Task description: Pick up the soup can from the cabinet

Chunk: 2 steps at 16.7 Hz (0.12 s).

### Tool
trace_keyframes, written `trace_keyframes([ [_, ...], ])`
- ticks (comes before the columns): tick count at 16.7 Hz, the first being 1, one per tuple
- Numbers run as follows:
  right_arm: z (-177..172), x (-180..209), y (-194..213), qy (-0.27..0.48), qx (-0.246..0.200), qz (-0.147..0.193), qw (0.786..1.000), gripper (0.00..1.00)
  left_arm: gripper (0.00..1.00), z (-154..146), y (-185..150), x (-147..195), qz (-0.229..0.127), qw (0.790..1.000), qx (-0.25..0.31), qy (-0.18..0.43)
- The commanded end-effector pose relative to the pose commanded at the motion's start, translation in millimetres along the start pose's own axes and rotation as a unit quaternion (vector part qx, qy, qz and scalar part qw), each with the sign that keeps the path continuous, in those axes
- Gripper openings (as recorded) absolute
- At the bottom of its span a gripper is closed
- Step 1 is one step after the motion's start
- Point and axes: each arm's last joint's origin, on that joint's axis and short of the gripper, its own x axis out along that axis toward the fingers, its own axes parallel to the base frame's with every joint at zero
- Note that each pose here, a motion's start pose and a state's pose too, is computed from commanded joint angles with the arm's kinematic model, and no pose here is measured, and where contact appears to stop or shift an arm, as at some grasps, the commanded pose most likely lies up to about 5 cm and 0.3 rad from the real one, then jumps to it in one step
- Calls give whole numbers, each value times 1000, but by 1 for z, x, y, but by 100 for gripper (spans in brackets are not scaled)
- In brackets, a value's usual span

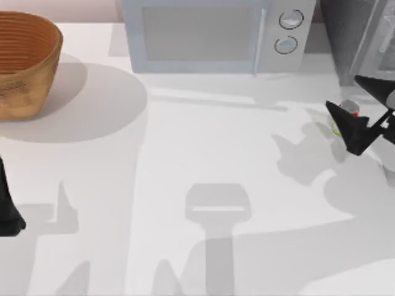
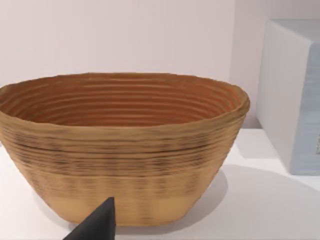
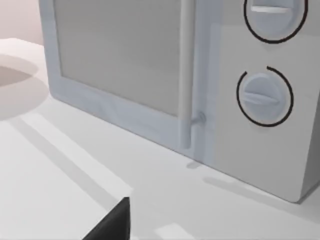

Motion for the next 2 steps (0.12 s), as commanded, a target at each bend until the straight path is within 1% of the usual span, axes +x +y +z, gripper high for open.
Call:
trace_keyframes([
  [2,0,0,0,0,0,0,1000,100,100,0,0,0,0,1000,0,0],
])
